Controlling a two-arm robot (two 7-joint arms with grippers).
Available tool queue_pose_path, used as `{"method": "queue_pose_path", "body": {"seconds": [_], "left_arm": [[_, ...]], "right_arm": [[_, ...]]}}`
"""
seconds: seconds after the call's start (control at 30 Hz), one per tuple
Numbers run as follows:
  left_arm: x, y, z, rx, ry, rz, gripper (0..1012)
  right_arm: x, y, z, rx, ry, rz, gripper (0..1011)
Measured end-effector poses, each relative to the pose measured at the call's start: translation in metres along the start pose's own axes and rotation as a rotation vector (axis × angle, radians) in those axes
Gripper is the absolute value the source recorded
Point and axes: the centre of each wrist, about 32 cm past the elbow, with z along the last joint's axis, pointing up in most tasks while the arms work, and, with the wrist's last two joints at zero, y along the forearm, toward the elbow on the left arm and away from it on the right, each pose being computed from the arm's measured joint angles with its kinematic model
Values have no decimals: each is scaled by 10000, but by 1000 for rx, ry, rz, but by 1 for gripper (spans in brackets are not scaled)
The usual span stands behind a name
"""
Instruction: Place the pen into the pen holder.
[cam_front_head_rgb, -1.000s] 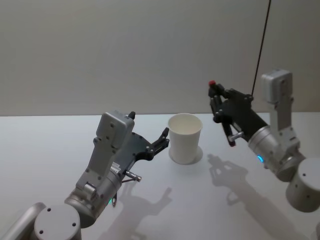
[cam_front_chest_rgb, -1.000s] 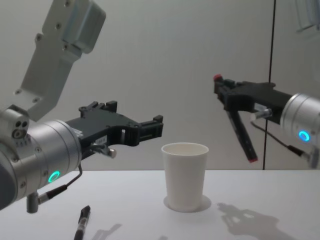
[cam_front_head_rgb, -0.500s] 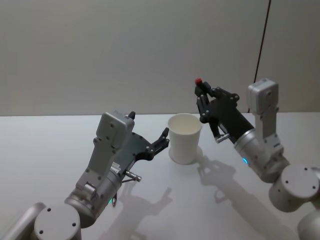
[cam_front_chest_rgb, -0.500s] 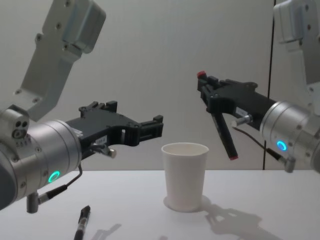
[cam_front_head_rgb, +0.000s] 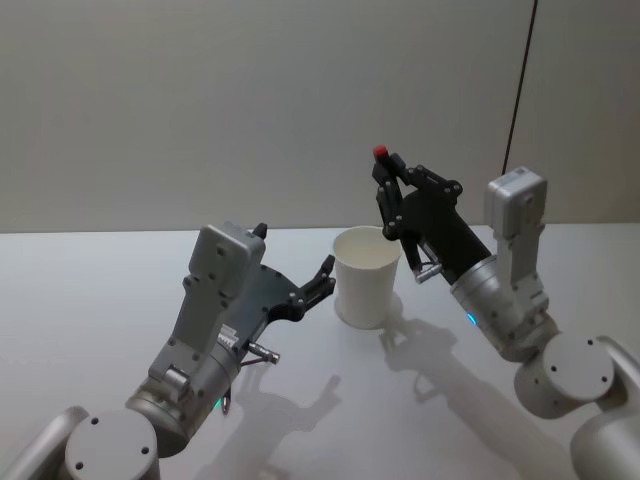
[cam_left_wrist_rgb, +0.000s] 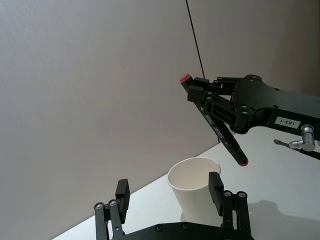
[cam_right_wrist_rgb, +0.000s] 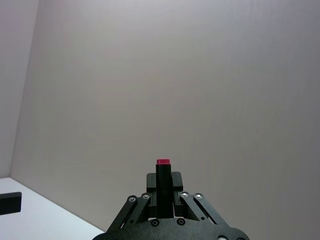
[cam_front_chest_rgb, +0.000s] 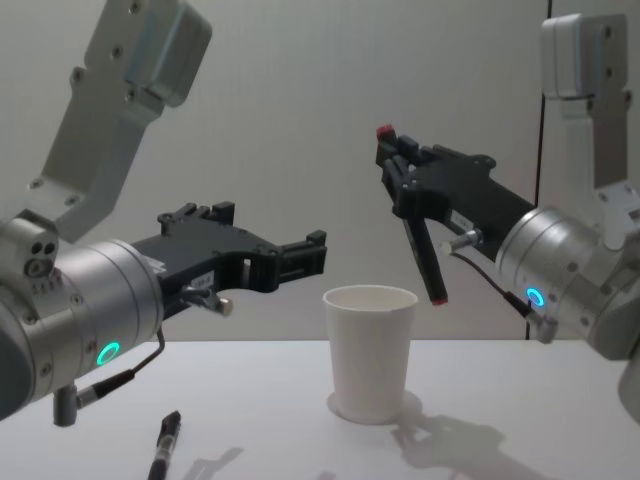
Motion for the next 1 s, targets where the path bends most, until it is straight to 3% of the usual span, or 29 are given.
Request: {"method": "queue_pose_path", "body": {"seconds": [0.53, 1.0], "left_arm": [[0, 0, 0, 0, 0, 0, 1004], [0, 0, 0, 0, 0, 0, 1004]], "right_arm": [[-36, 75, -177, 144, 52, -16, 161], [-61, 131, -363, 207, 96, -38, 161]]}}
